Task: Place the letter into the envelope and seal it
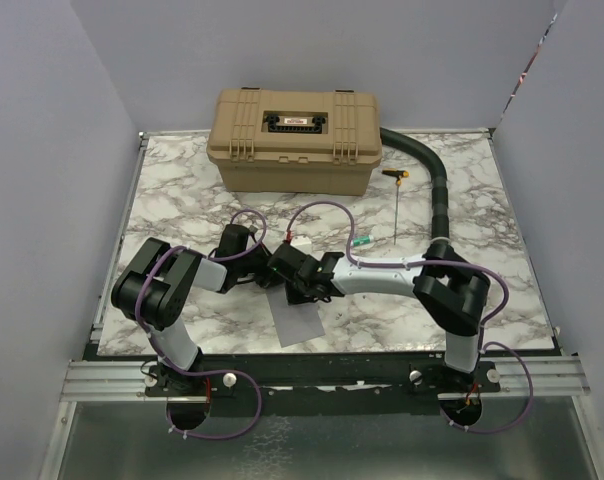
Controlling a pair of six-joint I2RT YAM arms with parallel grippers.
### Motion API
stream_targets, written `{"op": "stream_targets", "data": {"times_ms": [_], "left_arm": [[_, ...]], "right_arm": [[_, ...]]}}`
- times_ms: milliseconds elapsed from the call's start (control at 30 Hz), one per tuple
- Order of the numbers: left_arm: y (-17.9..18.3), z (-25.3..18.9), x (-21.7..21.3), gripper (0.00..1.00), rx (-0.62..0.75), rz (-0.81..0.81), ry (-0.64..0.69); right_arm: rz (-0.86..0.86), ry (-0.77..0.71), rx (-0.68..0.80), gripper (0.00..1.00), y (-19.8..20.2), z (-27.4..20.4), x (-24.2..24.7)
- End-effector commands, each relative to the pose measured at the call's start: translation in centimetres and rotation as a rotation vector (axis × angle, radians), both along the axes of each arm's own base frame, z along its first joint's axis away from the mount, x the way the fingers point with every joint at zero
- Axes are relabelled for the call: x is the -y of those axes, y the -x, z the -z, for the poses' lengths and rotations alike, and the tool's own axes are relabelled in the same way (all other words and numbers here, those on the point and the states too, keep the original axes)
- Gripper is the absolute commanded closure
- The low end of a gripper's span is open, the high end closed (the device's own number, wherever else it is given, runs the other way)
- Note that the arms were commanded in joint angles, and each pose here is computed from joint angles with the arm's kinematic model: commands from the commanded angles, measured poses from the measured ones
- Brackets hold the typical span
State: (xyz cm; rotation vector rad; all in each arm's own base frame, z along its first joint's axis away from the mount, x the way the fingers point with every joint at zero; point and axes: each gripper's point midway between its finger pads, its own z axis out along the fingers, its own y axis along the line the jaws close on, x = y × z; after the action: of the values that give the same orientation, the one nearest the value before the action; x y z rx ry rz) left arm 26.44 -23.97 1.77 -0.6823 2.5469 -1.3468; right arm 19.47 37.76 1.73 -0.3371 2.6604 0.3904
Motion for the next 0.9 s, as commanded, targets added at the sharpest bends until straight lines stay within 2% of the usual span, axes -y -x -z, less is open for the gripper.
{"op": "stream_targets", "data": {"times_ms": [0,467,633,733,800,867], "left_arm": [[2.7,4.8,-3.0,1.00,-0.149,-0.032,-0.194],[1.7,4.0,-2.6,1.00,-0.120,-0.024,-0.187],[0.6,2.2,-1.8,1.00,-0.054,0.026,-0.169],[-0.5,-0.3,-1.0,0.88,0.028,0.081,-0.140],[-1.5,-2.4,-0.5,0.75,0.102,0.109,-0.129],[-2.1,-4.3,-0.6,0.67,0.166,0.123,-0.151]], "right_arm": [[0.012,0.243,-0.118,0.98,3.9,3.5,6.6],[0.007,0.240,-0.180,0.98,7.3,3.0,11.2],[0.029,0.199,-0.157,0.98,7.4,1.3,11.7],[0.081,0.173,-0.098,0.96,6.2,-0.8,11.3],[0.122,0.144,-0.051,0.91,5.0,-2.2,10.7],[0.166,0.111,-0.004,0.84,3.9,-3.5,10.2]]}}
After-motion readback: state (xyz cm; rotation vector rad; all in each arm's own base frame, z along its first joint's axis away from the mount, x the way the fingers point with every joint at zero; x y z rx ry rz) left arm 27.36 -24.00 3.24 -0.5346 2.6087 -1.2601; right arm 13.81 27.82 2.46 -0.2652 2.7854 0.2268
